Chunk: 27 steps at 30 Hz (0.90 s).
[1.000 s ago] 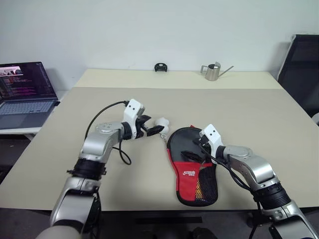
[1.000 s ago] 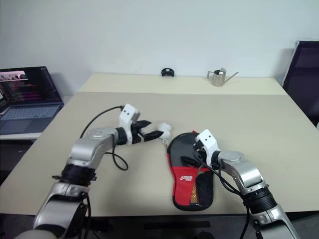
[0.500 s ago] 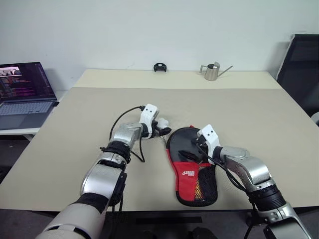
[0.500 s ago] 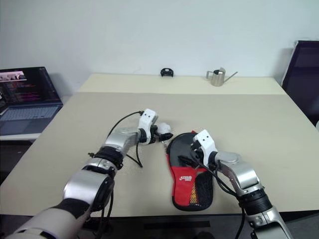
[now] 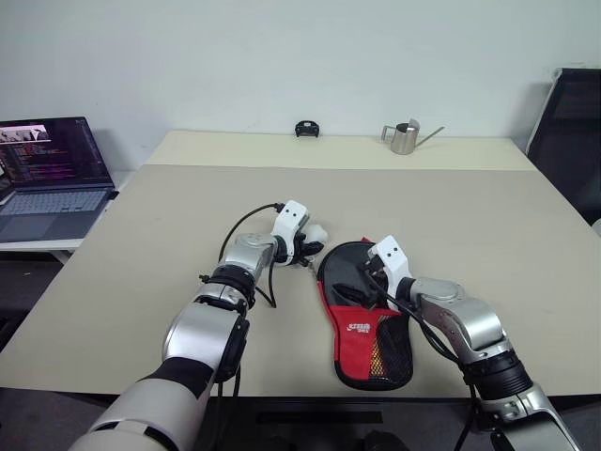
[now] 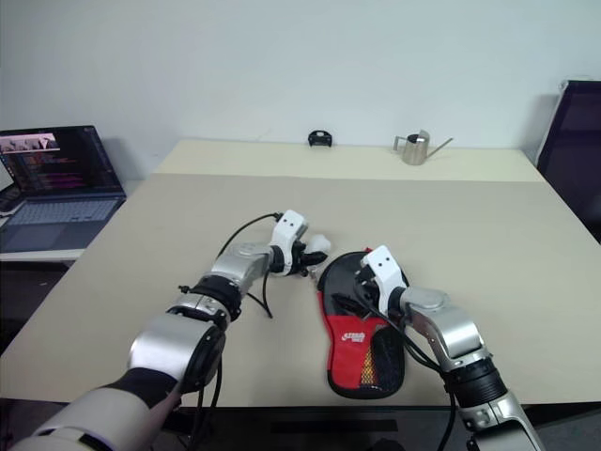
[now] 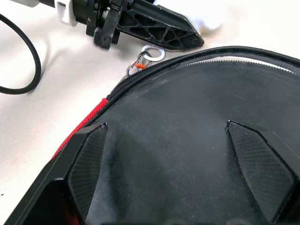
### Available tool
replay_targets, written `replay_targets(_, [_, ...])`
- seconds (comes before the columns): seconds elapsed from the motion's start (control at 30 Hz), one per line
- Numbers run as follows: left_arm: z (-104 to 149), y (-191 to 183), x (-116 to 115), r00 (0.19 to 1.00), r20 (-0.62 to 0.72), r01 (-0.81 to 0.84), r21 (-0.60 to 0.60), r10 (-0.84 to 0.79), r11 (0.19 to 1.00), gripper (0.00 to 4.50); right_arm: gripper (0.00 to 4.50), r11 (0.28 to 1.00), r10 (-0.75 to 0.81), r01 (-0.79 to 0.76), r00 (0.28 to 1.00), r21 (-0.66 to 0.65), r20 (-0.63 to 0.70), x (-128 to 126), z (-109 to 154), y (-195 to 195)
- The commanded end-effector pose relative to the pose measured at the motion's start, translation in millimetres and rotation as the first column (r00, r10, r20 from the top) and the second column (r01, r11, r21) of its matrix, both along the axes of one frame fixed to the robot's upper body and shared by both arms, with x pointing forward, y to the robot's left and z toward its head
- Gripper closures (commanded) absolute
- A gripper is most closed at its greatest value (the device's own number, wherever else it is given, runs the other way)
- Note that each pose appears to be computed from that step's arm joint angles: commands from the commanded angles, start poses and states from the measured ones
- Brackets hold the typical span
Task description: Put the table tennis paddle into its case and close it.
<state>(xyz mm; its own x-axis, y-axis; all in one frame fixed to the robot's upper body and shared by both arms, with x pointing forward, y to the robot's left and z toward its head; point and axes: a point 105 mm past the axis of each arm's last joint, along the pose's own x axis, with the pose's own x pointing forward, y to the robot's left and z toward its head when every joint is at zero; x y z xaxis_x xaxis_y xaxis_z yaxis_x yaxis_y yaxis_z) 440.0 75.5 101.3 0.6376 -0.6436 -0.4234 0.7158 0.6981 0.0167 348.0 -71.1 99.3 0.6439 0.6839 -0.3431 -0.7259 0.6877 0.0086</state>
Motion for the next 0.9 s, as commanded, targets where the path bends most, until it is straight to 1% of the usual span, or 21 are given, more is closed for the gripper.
replay_targets(0.03, [-10.4, -2.6, -8.0, 0.998, -0.041, 0.053, 0.005, -0.052, 0.999, 3.91, 0.00, 0.997, -0.051, 0.051, 0.999, -0.053, -0.003, 3.7, -5.2, -14.0])
replay_targets(0.1, [-5.6, 1.3, -7.4, 0.998, -0.034, 0.057, -0.010, -0.057, 0.998, 4.12, 0.00, 0.994, -0.062, 0.061, 0.998, -0.094, 0.000, 5.1, -8.3, -21.2])
replay_targets(0.3, [20.8, 12.5, -5.2, 0.995, 0.020, 0.095, -0.046, -0.095, 0.994, 4.13, 0.00, 0.979, -0.048, 0.046, 0.999, -0.198, -0.007, 3.9, -19.2, -36.6])
replay_targets(0.53, [36.3, 11.4, 0.5, 0.994, 0.069, 0.091, -0.033, -0.089, 0.995, 4.14, 0.00, 0.979, -0.034, 0.028, 0.999, -0.200, -0.027, 0.2, -24.0, -29.5])
replay_targets(0.73, [44.7, -7.1, 4.4, 0.989, 0.104, 0.105, -0.020, -0.102, 0.994, 4.14, 0.00, 0.978, -0.021, 0.009, 0.998, -0.208, -0.056, -6.2, -33.2, -24.2])
replay_targets(0.9, [46.4, -18.3, 9.5, 0.986, 0.139, 0.084, 0.036, -0.088, 0.996, 4.14, 0.00, 0.977, -0.017, 0.001, 0.997, -0.214, -0.075, -10.7, -43.3, -18.3])
